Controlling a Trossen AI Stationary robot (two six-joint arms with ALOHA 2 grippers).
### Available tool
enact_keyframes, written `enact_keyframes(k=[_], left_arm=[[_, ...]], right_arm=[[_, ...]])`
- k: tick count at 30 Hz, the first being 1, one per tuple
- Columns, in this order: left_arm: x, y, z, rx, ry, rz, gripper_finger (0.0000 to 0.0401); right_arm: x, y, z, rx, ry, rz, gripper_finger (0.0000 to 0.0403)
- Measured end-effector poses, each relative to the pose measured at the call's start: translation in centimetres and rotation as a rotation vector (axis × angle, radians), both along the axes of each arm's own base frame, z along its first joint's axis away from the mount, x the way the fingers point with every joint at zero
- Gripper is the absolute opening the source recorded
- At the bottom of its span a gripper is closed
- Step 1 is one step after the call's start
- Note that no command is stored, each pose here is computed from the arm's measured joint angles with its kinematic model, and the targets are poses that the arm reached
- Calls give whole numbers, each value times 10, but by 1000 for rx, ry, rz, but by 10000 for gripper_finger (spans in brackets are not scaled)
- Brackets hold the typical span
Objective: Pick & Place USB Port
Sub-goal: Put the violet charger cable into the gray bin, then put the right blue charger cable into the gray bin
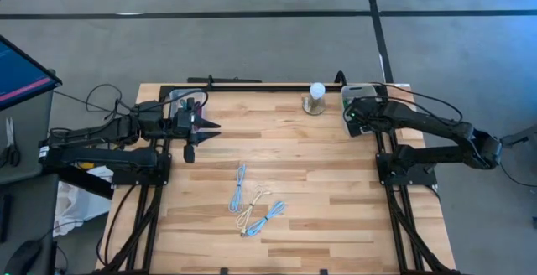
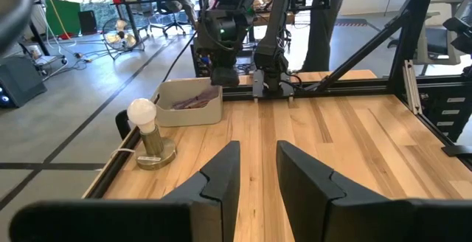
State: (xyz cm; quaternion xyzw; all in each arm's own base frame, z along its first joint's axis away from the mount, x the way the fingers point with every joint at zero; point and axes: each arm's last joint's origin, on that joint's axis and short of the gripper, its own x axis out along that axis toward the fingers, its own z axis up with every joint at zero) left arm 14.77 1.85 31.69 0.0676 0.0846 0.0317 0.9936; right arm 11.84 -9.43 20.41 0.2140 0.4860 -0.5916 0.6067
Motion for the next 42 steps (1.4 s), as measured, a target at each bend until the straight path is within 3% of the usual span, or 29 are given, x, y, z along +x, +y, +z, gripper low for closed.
enact_keyframes(k=[6, 16, 18, 26, 31, 38, 42], left_arm=[[0, 0, 0, 0, 0, 0, 90], [0, 0, 0, 0, 0, 0, 90], [0, 0, 0, 0, -1, 0, 90], [0, 0, 0, 0, 0, 0, 90], [0, 0, 0, 0, 0, 0, 90], [0, 0, 0, 0, -1, 0, 90], [0, 0, 0, 0, 0, 0, 90]], right_arm=[[2, -2, 1, -21, -29, -1, 91], [35, -11, 30, -172, -338, 74, 85], [44, -11, 37, -184, -392, 161, 85], [79, 6, 57, -91, -699, 733, 85], [91, 19, 66, -43, -862, 907, 85], [102, 29, 74, -55, -977, 946, 85], [114, 49, 79, -50, -1043, 1206, 85]])
